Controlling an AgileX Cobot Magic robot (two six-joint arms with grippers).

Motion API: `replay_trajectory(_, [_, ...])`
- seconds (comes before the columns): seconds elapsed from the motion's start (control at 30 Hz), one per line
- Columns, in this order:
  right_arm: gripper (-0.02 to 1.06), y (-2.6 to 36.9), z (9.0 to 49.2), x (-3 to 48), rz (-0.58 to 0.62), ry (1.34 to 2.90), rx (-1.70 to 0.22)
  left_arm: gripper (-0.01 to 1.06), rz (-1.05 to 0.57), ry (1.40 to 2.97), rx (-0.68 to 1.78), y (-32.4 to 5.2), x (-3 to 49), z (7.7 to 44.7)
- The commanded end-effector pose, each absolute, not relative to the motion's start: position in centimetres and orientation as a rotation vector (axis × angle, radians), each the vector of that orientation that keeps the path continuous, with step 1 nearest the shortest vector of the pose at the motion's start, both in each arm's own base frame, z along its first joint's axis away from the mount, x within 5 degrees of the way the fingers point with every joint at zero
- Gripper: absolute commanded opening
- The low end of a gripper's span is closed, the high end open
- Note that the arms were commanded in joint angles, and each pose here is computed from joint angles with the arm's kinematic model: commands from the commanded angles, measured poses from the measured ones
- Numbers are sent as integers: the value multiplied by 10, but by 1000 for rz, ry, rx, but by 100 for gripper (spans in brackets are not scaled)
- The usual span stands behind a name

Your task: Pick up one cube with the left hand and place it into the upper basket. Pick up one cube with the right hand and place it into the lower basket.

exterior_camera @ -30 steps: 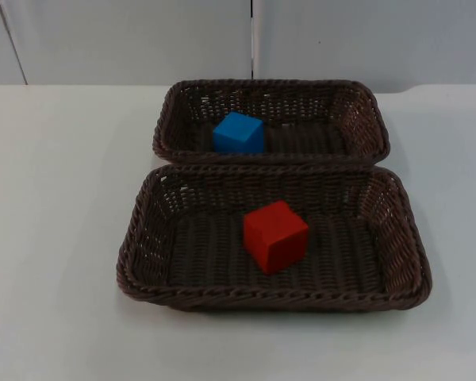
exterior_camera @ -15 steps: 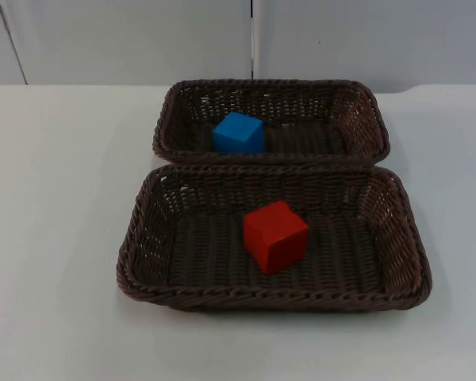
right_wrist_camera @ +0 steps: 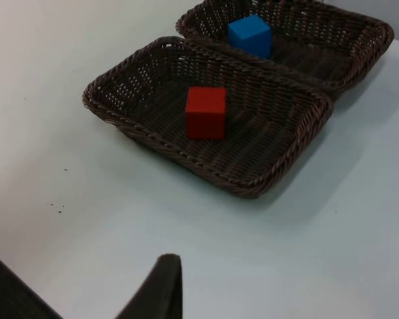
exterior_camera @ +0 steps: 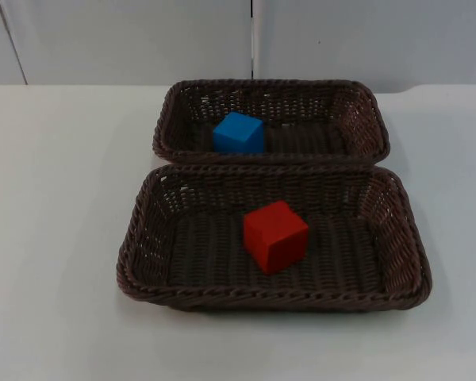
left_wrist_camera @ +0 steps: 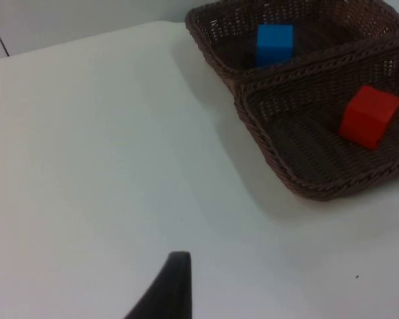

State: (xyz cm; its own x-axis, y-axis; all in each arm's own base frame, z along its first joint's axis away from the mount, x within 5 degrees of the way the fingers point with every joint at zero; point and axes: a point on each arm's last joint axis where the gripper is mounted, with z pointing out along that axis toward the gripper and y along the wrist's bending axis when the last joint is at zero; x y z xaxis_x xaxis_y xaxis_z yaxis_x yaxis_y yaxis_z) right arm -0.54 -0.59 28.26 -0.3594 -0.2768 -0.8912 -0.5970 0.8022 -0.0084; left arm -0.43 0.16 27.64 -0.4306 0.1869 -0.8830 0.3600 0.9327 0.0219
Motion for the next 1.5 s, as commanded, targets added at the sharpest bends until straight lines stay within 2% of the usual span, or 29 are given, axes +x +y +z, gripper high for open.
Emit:
replay_trajectory(0.0, [105, -6, 280, -5, 386, 1963, -654, 105, -217, 2032, 395, 1, -5, 275])
replay_trajectory(0.57, [105, -6, 280, -5, 389, 1964, -654, 105, -203, 2035, 371, 1, -5, 275])
replay_trajectory(1.47, [105, -6, 280, -5, 389, 1964, -654, 105, 11, 2062, 15, -1, -5, 275])
